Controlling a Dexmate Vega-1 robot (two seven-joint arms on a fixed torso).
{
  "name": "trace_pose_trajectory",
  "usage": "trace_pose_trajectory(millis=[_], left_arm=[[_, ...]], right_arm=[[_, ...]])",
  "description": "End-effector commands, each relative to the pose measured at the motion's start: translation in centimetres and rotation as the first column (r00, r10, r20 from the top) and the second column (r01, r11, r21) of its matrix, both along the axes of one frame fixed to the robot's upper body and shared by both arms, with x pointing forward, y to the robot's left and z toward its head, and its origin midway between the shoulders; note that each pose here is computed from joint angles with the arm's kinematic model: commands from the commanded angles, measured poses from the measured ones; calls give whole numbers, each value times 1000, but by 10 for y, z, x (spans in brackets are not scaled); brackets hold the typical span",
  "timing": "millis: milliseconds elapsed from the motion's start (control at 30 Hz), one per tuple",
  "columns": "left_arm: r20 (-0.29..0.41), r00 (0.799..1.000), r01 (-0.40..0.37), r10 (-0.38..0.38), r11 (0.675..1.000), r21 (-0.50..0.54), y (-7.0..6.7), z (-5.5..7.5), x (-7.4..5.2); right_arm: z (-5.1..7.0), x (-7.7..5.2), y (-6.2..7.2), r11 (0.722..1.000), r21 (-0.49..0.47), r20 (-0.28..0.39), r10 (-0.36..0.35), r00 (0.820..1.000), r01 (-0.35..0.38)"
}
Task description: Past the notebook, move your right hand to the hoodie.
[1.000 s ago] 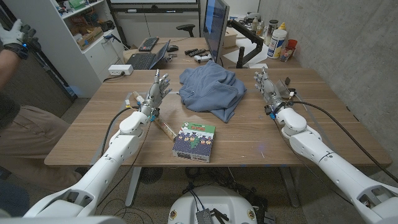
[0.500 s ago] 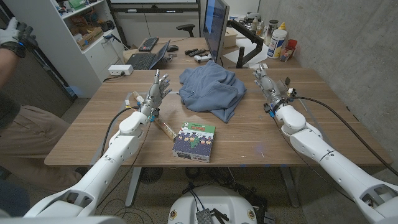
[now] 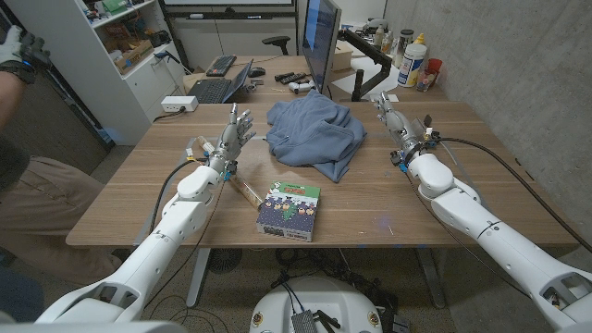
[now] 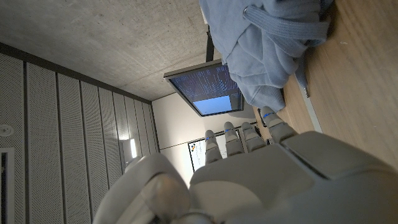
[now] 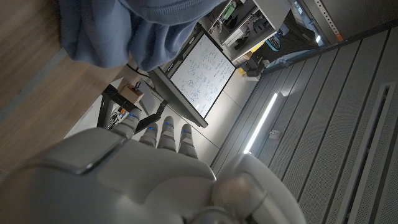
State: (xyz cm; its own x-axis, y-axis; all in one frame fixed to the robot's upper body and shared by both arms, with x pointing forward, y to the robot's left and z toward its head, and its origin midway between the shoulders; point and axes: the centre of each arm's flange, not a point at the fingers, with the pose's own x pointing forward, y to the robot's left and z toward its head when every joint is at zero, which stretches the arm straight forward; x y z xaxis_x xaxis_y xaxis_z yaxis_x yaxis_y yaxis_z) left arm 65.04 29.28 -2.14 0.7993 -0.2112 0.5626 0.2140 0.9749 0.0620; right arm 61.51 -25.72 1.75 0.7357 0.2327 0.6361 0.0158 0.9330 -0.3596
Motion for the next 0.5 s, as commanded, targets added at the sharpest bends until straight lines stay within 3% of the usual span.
trace_pose_trajectory(millis=[33,500], left_arm=[[6,1000,-4,4,1000,4,2,2,-3],[11,1000,-5,5,1000,6,2,2,-4]], right_arm=[[5,-4,6,997,-60,27,-43,999,44],[9,-9,8,992,-89,70,-79,994,85]])
